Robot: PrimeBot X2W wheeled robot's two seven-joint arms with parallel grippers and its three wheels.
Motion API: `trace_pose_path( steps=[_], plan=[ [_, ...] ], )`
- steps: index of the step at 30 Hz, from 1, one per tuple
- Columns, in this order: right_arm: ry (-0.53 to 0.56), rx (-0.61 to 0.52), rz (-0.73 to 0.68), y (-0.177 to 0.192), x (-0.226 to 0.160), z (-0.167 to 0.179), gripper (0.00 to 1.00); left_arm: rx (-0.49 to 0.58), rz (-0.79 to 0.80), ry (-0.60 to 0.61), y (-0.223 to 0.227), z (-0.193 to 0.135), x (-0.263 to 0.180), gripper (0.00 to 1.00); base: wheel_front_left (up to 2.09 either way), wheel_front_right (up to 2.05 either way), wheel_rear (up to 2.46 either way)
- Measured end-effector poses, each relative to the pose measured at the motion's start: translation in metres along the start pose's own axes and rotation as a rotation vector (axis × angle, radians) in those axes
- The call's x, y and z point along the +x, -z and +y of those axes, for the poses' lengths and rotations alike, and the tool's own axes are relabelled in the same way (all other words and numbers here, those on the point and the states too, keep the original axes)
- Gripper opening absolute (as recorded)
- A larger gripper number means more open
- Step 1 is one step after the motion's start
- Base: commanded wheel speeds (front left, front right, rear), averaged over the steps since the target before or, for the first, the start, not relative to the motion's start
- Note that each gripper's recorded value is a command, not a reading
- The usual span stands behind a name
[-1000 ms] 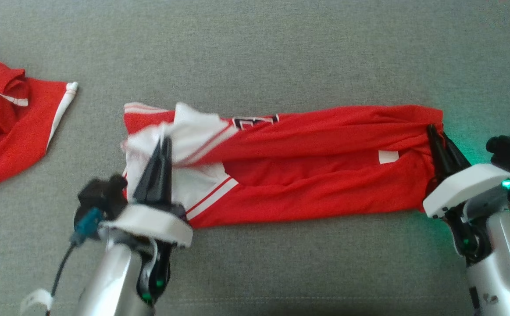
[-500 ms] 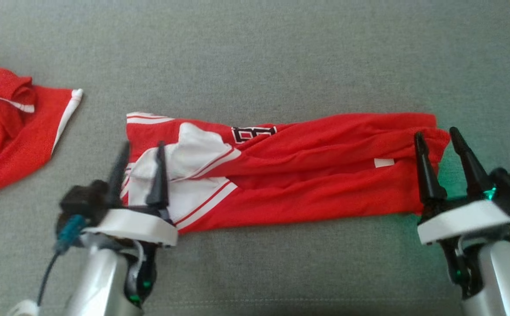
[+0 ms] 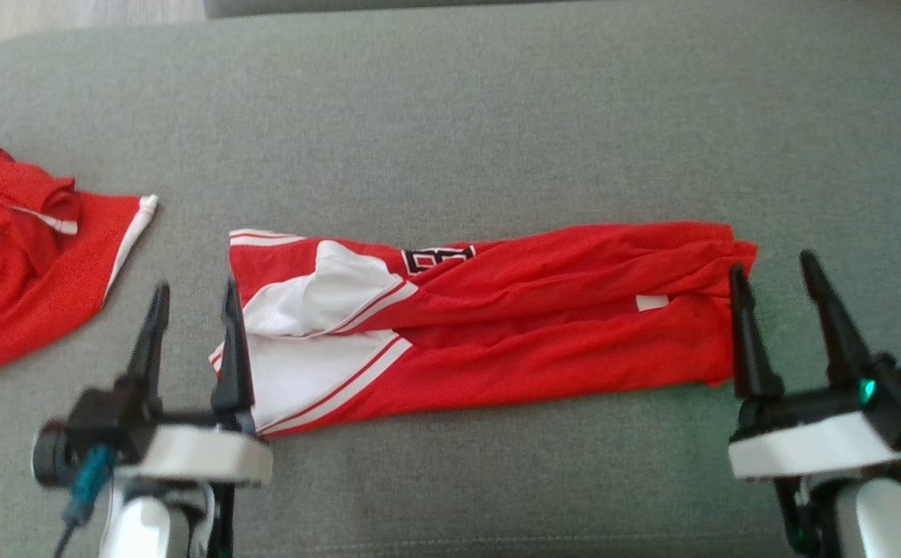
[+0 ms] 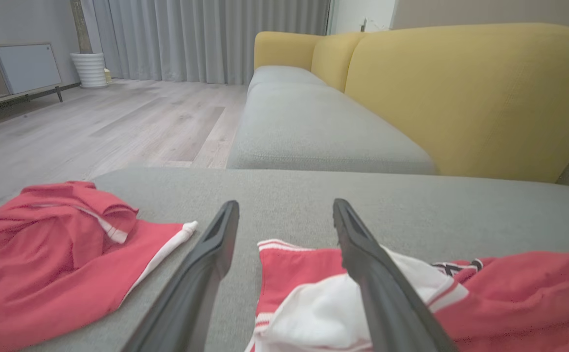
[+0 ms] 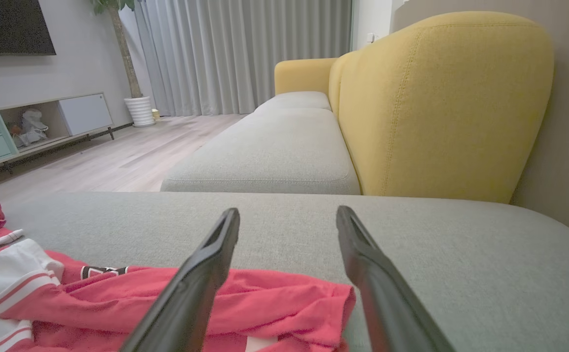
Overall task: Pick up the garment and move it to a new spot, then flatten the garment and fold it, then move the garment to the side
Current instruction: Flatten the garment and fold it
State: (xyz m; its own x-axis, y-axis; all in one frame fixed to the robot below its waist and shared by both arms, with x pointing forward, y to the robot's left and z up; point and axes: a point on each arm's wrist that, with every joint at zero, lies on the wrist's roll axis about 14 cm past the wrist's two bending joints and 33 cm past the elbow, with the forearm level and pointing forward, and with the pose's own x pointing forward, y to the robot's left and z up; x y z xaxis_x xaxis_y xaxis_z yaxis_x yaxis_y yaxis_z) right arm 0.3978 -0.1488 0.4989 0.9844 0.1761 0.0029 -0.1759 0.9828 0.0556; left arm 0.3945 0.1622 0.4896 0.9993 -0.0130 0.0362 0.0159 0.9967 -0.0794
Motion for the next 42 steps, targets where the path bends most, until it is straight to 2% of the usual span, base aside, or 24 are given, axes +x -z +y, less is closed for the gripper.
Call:
trace_pose_path(
  steps=[6, 23, 29, 35, 41, 42],
  plan=[
    [0.010, 0.014, 0.026, 0.004, -0.019, 0.003, 1.00, 0.012, 0.063, -0.011, 0.016, 0.003, -0.025, 1.00, 0.00, 0.00, 0.00],
    [0.012, 0.034, 0.059, 0.012, -0.018, 0.008, 1.00, 0.019, 0.072, -0.013, 0.018, 0.003, -0.025, 1.00, 0.00, 0.00, 0.00],
    [0.052, 0.042, 0.154, 0.045, -0.013, -0.007, 1.00, 0.016, 0.081, -0.012, 0.022, 0.002, -0.019, 1.00, 0.00, 0.00, 0.00],
    [0.088, 0.024, 0.227, 0.072, 0.032, -0.032, 1.00, 0.014, 0.080, -0.004, 0.025, 0.001, 0.000, 1.00, 0.00, 0.00, 0.00],
    [0.087, 0.061, 0.482, 0.138, 0.019, -0.028, 1.00, 0.008, 0.106, 0.006, 0.036, -0.002, 0.006, 1.00, 0.00, 0.00, 0.00],
    [0.082, 0.072, 0.489, 0.141, 0.019, -0.026, 1.00, 0.008, 0.109, 0.005, 0.037, -0.002, 0.007, 1.00, 0.00, 0.00, 0.00]
  ],
)
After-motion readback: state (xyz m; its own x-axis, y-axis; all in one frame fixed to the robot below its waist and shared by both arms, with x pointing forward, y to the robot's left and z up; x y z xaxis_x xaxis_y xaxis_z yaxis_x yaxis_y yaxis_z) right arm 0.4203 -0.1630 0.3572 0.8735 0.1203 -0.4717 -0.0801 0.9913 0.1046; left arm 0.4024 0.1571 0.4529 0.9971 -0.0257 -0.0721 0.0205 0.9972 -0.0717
